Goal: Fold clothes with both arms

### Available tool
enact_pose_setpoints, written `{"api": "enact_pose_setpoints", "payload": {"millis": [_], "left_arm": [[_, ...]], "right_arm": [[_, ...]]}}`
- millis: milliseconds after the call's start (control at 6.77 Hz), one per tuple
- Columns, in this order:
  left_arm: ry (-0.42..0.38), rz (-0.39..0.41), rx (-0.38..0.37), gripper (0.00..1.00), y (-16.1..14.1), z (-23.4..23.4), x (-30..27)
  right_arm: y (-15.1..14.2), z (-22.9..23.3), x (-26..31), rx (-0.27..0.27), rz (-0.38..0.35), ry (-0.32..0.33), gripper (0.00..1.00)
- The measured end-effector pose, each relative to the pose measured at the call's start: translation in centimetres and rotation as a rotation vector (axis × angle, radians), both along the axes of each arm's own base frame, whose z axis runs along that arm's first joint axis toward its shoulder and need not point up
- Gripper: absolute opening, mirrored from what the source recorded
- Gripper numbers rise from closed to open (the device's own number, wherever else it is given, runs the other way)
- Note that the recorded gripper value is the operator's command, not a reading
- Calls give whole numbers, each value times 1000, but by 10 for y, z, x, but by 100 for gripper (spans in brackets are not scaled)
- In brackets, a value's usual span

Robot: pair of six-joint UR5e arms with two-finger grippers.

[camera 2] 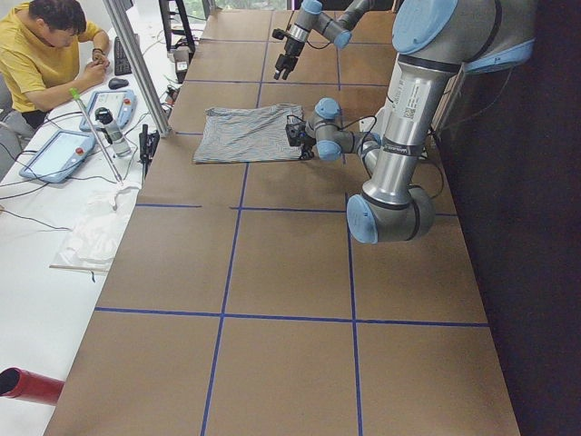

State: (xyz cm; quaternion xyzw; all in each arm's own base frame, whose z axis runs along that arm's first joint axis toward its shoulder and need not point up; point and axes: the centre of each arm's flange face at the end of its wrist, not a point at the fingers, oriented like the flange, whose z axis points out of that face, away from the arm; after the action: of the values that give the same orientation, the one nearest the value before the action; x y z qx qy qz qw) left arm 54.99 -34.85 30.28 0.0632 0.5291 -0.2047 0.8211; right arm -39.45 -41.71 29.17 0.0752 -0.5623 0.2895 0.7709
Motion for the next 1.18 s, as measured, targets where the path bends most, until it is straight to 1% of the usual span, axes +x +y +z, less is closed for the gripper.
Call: {"api": "enact_pose_setpoints", "payload": {"millis": [148,296,443,887,1034,1182], "left_arm": [[-1,7,0,32,4,1,3],[-1,11,-1,4,6,0,5],[-2,12,0,0,6,1,5],[0,15,8,0,7,-1,4],[3,16,10,0,8,-2,3],[7,16,12,0,8,-4,2]], "right_arm": [[0,0,0,0,0,0,88],[0,0,0,0,-1,0,88],[0,0,0,0,-1,0,88],[0,1,-1,-2,-2,4,87],[0,0,-1,-6,-2,6,83],[0,-1,-3,-22,0,15,79]]}}
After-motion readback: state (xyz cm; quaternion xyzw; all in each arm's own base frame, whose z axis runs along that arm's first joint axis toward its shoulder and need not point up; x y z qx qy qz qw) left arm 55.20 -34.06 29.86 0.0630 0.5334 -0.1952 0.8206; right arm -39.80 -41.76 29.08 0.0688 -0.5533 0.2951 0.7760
